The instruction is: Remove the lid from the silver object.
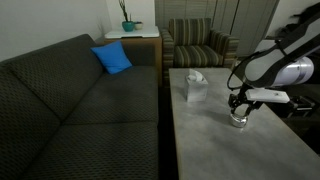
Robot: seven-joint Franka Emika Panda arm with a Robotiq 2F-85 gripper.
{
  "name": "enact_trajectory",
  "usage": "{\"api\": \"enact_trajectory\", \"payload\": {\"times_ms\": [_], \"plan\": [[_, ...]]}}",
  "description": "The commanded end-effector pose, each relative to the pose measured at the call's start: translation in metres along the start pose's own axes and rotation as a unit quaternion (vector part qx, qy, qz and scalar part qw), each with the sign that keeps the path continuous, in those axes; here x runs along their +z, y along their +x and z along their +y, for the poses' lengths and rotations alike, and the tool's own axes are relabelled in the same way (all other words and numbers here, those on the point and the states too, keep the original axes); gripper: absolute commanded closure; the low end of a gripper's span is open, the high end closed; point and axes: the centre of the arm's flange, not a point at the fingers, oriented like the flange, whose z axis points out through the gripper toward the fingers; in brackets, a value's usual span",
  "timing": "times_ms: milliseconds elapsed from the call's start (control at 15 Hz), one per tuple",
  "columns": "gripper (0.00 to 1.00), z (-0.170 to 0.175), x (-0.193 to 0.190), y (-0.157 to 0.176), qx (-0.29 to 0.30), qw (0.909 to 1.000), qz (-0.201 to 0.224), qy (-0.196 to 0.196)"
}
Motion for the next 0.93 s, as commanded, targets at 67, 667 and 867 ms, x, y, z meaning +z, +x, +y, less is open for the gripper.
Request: {"api": "enact_trajectory", "payload": {"times_ms": [67, 667, 867], "plan": [[0.56, -0.002, 0.043, 0.030, -0.005, 0.9999, -0.010, 0.005], [0.56, 0.002, 0.029, 0.016, -0.005, 0.9998, -0.008, -0.015], [0.56, 0.002, 0.036, 0.016, -0.008, 0.9995, -0.027, -0.011]]}}
